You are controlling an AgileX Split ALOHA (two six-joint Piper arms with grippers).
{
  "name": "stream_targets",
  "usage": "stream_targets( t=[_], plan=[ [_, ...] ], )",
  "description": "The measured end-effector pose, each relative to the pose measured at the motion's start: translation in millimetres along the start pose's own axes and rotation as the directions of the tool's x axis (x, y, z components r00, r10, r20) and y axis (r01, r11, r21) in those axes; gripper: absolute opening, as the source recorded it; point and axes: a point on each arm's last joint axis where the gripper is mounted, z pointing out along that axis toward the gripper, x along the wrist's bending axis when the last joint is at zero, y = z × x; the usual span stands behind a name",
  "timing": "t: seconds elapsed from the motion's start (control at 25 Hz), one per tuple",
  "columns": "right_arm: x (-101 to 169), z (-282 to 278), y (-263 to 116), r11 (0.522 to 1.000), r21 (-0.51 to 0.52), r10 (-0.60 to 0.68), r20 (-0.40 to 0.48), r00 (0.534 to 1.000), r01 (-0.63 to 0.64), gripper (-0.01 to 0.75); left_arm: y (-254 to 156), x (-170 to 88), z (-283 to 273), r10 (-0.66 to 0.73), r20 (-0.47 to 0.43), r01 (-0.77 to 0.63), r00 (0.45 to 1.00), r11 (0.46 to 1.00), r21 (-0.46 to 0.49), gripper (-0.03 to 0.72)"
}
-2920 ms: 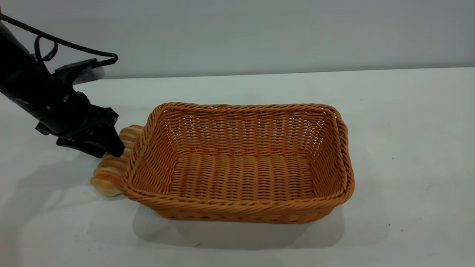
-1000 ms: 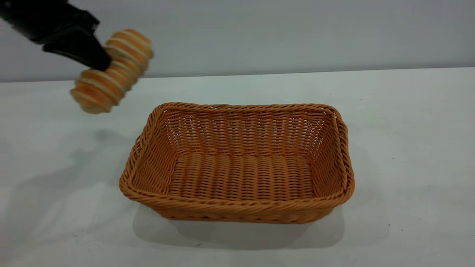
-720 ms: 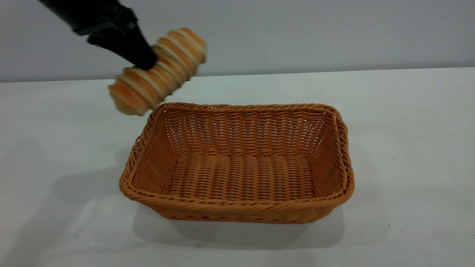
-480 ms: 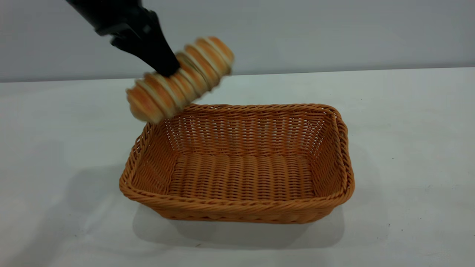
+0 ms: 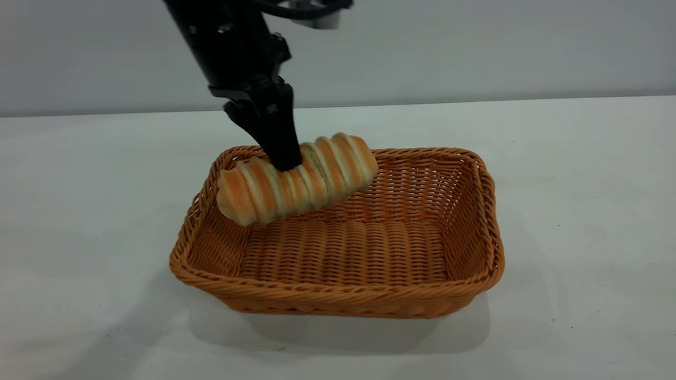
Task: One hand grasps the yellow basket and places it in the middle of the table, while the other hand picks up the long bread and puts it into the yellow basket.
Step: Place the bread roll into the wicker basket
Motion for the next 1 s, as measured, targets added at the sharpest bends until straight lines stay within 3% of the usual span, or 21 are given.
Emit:
stream_targets(
  t=[0.72, 0.84, 1.0],
  plan=[
    [0, 0, 0, 1.0, 0.0, 0.0, 0.0, 1.0, 0.0, 0.338, 8, 13, 25, -0.02, 0.037, 0.018, 0.999, 0.998, 0.059, 0.051],
    [0, 0, 0, 1.0, 0.0, 0.0, 0.0, 1.0, 0.0, 0.336, 9, 13, 25, -0.02, 0.029, 0.019, 0.999, 0.998, 0.052, 0.107],
    [0, 0, 0, 1.0, 0.0, 0.0, 0.0, 1.0, 0.0, 0.334, 9, 14, 25, -0.029, 0.027, 0.028, 0.999, 0.998, 0.051, 0.284]
  ],
)
